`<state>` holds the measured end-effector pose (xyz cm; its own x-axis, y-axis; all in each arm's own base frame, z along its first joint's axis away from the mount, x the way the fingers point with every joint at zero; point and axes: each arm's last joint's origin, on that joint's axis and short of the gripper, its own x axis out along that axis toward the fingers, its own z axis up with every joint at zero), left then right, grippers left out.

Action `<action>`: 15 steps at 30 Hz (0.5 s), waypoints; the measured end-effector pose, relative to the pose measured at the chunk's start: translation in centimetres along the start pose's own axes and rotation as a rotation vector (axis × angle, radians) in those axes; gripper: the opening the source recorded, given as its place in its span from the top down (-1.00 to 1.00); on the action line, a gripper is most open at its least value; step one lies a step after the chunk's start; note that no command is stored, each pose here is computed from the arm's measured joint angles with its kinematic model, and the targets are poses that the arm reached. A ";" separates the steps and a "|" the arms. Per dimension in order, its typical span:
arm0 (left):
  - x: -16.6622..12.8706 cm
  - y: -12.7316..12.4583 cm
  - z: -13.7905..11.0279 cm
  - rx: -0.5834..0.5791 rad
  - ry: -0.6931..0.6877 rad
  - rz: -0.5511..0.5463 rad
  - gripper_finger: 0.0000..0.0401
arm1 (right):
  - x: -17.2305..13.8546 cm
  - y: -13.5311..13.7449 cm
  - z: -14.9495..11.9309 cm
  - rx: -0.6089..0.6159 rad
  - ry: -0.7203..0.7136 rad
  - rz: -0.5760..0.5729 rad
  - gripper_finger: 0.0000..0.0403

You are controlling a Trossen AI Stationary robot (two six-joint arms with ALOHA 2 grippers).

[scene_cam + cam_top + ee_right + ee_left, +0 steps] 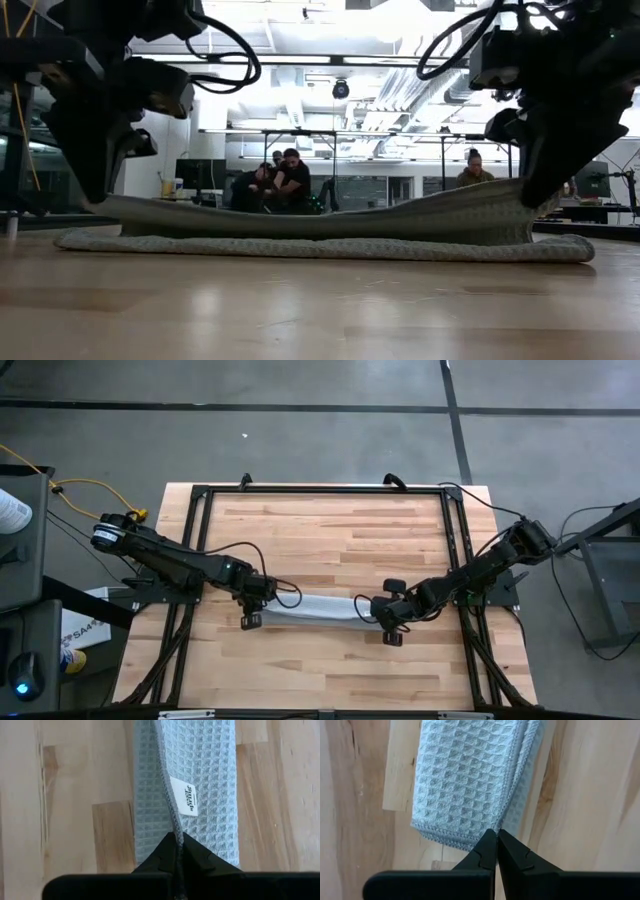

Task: Fold microfiber towels
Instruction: Fold the gray towel

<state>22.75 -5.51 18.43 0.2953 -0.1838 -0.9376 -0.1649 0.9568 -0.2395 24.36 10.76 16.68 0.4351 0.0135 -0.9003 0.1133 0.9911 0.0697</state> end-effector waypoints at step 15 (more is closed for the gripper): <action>0.0 -0.1 0.1 0.005 -0.010 -0.014 1.00 | 0.0 0.3 0.1 0.007 0.027 0.092 0.98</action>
<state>22.87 -5.56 18.47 0.3066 -0.1955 -0.9315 -0.1562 0.9551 -0.2519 24.45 11.08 16.75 0.4196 0.1080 -0.9012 0.0803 0.9846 0.1554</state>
